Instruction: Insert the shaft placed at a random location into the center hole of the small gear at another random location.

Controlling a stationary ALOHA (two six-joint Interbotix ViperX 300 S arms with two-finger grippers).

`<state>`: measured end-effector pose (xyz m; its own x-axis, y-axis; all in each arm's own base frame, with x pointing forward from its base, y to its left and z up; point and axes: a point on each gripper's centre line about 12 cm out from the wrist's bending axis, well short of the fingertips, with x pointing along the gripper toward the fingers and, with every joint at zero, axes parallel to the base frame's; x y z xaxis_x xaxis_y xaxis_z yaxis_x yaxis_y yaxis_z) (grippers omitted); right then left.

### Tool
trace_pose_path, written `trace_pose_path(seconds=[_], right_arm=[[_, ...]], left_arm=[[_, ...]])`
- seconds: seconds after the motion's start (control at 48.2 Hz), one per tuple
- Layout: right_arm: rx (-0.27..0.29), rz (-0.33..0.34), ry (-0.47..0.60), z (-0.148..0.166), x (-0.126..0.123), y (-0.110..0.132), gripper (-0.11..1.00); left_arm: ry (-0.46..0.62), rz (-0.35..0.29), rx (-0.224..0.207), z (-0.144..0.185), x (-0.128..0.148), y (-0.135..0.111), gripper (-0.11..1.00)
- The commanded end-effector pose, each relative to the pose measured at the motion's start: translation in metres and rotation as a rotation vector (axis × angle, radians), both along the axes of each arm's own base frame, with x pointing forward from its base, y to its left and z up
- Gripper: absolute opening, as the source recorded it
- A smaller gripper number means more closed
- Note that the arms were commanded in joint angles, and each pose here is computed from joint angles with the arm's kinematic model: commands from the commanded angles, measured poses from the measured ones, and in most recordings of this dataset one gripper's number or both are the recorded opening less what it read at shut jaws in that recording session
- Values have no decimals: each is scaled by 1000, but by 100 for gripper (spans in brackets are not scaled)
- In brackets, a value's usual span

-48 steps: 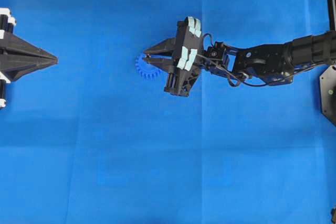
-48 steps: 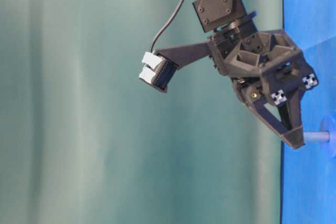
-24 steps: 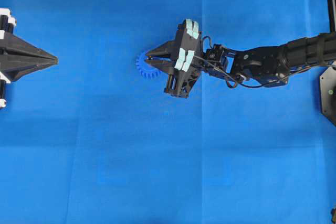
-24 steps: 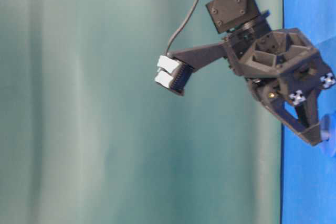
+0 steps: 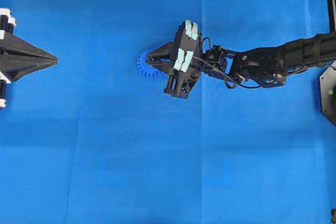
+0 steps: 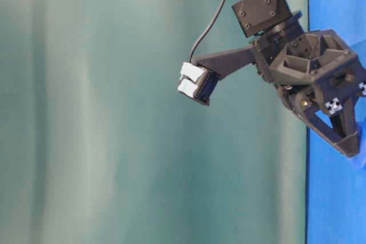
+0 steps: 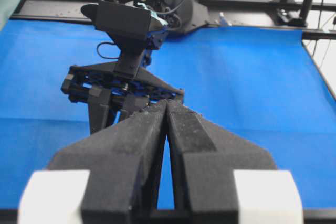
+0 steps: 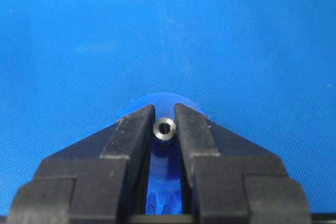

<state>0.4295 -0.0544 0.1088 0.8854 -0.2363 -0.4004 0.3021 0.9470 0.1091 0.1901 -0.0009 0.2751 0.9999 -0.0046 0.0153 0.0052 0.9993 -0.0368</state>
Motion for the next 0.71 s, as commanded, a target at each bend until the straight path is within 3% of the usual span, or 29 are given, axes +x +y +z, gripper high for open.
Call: trace_pose_path(seconds=[0.0, 0.498, 0.602, 0.685], right_arm=[[-3, -1, -21, 7, 2, 0, 3], [-4, 2, -18, 7, 2, 0, 4], [-2, 3, -15, 7, 2, 0, 16], [0, 1, -13, 7, 2, 0, 36]], left_arm=[[-11, -2, 1, 4, 1, 0, 0], [-12, -3, 1, 4, 1, -1, 0], [-12, -2, 1, 4, 1, 0, 0], [-12, -2, 0, 4, 1, 0, 0]])
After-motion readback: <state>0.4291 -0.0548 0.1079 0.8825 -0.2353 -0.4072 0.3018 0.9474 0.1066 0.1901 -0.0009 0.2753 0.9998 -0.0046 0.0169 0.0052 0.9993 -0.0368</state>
